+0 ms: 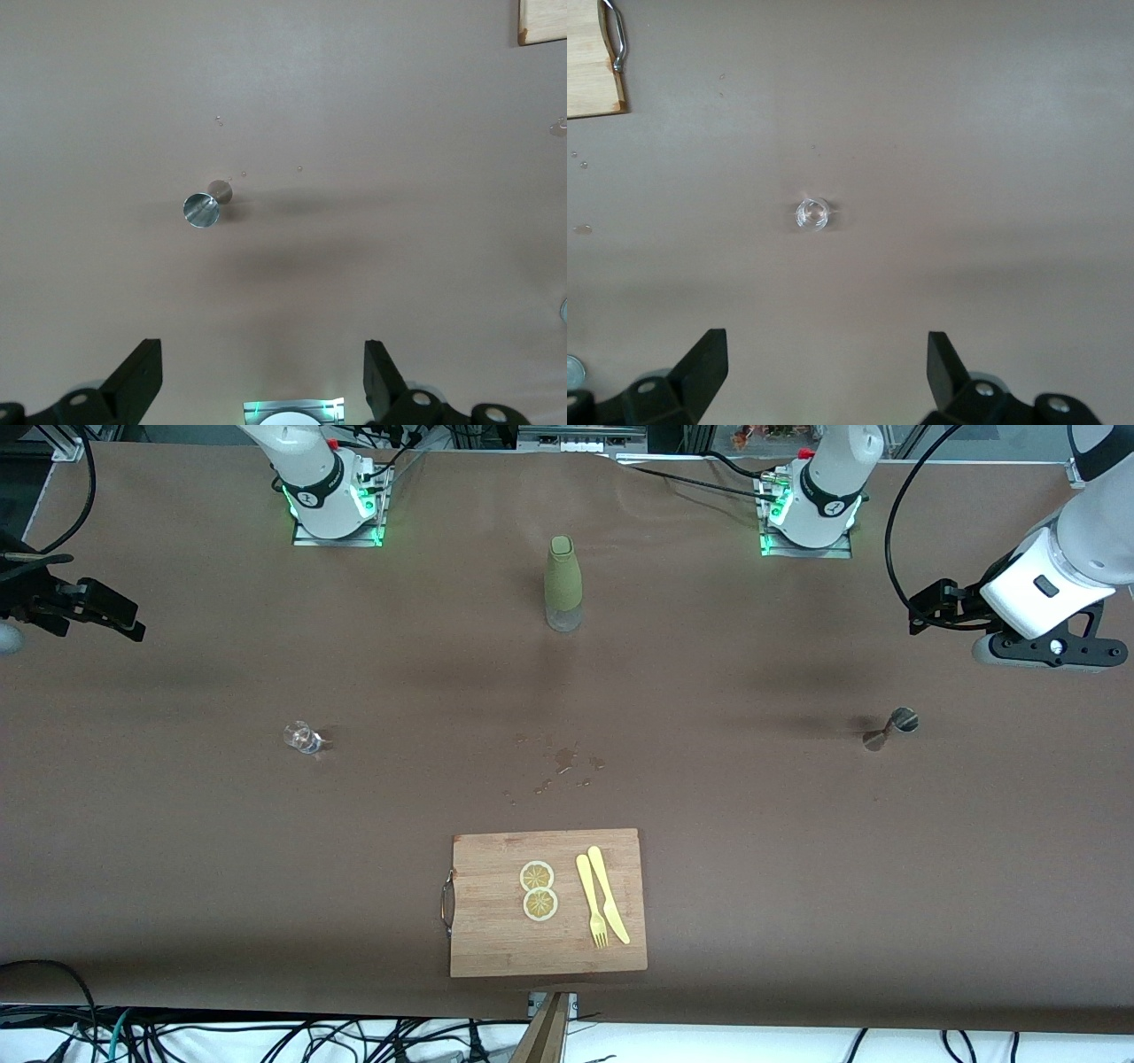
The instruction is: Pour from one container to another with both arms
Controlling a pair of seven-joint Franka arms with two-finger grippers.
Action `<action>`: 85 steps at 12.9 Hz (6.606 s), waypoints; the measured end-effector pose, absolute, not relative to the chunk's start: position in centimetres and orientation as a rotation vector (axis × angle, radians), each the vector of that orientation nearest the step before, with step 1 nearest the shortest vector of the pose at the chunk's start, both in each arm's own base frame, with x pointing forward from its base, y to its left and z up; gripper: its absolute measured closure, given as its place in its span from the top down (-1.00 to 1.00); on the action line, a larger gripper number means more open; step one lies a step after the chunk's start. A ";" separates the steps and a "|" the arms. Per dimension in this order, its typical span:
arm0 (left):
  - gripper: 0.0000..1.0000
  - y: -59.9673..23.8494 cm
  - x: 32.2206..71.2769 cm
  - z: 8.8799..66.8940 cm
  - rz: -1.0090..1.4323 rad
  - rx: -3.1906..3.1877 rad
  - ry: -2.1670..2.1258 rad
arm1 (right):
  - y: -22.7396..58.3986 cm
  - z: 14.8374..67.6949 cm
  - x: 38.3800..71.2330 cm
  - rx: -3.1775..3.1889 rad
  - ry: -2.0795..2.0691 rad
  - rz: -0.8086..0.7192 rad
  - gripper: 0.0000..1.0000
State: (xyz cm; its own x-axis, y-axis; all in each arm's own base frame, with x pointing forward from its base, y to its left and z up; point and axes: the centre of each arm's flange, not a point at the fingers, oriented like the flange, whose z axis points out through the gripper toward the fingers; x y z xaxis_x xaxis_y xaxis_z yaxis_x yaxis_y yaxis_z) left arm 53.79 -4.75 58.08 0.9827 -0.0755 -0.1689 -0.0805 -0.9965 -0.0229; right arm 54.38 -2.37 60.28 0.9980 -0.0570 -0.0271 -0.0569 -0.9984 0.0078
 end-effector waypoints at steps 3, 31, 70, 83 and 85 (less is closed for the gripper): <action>1.00 -4.7 53.8 58.1 0.262 -3.099 0.122 | -2.4 60.3 54.4 3.133 -0.089 -0.043 1.00; 1.00 -3.0 54.0 58.2 0.251 -3.104 0.071 | -3.7 52.3 57.2 3.106 0.664 -0.276 1.00; 1.00 33.6 49.9 20.7 -0.947 -3.145 2.016 | -13.0 12.2 58.5 2.779 2.698 1.235 1.00; 1.00 28.1 50.1 11.2 -1.531 -2.940 2.228 | -12.9 12.9 59.1 2.873 2.632 1.177 1.00; 1.00 27.2 49.3 10.2 -1.579 -2.942 2.265 | -12.9 13.5 59.2 2.861 2.635 1.181 1.00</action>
